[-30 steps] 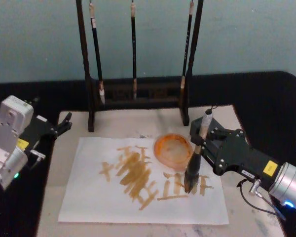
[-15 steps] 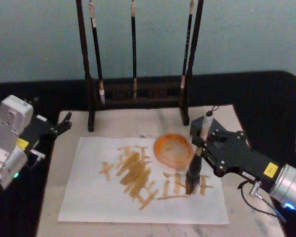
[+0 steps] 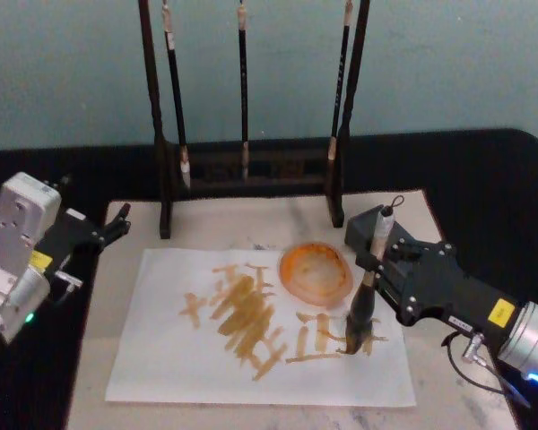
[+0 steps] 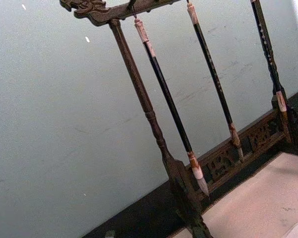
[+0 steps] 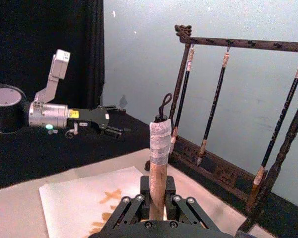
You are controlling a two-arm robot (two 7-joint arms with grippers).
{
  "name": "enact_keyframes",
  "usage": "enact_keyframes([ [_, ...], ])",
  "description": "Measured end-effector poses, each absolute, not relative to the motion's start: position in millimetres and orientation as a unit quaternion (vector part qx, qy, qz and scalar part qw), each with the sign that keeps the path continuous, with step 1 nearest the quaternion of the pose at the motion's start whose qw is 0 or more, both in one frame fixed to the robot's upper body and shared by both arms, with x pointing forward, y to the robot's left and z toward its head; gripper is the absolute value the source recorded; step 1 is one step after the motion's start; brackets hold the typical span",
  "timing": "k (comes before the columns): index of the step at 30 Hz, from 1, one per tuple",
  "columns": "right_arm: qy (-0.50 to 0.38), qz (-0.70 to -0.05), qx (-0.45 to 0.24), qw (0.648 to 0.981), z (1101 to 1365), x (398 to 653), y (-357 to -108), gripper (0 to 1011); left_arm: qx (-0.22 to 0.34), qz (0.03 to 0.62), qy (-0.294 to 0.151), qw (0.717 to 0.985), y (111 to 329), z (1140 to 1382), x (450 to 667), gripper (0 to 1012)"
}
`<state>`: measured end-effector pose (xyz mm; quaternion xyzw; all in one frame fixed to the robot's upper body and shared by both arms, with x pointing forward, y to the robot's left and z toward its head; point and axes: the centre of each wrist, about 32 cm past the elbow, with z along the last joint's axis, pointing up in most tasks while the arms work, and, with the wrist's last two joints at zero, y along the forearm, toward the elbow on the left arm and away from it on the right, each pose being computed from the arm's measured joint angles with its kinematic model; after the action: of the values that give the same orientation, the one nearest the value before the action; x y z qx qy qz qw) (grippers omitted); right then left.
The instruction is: Pick up the brush from the inkstone, write on the paper, then place the brush back to its original position.
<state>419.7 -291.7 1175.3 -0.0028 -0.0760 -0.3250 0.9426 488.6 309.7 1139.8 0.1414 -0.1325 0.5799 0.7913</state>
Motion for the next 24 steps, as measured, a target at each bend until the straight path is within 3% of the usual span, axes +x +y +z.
enact_keyframes([
  [24, -0.089, -0.321, -0.021, 0.943, 1183.9, 411.0, -300.9, 177, 0.141, 0.580, -0.132, 0.791, 309.7, 1139.8, 488.6, 1009],
])
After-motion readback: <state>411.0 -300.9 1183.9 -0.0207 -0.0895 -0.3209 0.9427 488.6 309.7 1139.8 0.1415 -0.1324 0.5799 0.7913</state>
